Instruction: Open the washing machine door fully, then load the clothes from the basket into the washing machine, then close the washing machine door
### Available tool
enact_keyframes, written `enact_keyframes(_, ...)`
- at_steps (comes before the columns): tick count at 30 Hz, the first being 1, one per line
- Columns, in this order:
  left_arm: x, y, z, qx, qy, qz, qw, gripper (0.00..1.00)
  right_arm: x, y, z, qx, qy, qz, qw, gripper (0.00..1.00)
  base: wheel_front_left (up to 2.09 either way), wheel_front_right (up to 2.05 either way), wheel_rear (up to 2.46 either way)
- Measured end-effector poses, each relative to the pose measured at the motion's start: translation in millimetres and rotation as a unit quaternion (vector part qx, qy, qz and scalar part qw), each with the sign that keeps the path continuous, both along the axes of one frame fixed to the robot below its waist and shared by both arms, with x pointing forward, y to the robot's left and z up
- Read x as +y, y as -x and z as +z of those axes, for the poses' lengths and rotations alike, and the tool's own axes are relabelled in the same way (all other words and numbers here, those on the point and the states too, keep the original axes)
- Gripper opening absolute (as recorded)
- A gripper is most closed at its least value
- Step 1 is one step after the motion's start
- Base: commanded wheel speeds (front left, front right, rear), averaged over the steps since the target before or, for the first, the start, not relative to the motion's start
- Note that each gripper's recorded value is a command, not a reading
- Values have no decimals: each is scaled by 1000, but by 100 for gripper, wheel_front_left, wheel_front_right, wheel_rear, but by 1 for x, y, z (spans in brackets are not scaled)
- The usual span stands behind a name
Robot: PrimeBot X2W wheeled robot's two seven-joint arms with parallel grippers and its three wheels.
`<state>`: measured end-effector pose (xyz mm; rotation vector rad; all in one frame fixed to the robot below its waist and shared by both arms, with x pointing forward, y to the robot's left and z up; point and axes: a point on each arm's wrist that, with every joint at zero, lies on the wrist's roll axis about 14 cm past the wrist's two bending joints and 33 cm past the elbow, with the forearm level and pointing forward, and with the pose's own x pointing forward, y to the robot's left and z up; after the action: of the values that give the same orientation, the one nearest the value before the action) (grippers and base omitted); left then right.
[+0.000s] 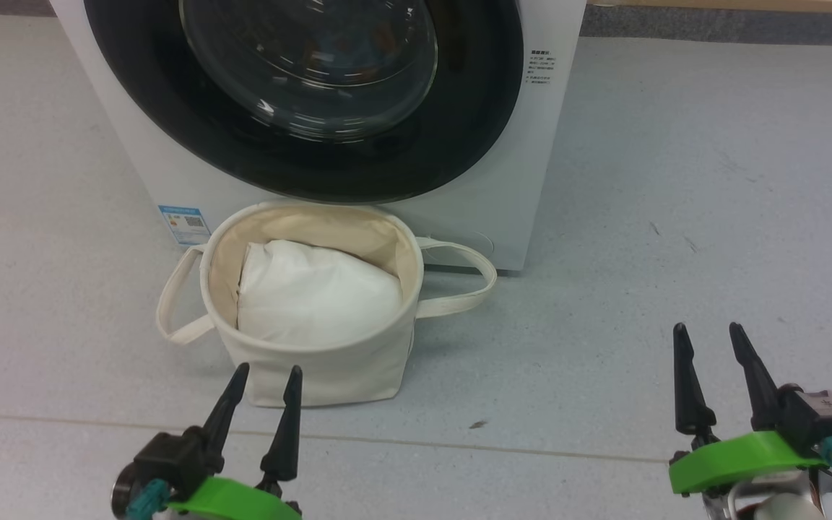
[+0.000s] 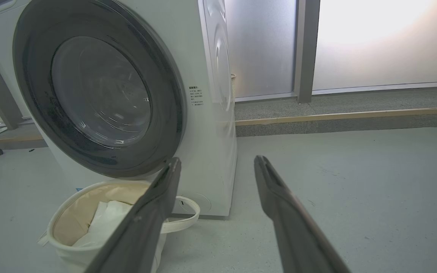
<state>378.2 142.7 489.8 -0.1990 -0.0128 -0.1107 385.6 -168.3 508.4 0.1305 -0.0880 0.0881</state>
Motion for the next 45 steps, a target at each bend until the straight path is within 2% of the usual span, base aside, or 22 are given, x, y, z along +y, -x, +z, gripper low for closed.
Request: enact_keyframes(45,-7,2,-5,8,-7,-6,1000,100,-11,5,2,-3,4,-17,1000,100,0,0,0)
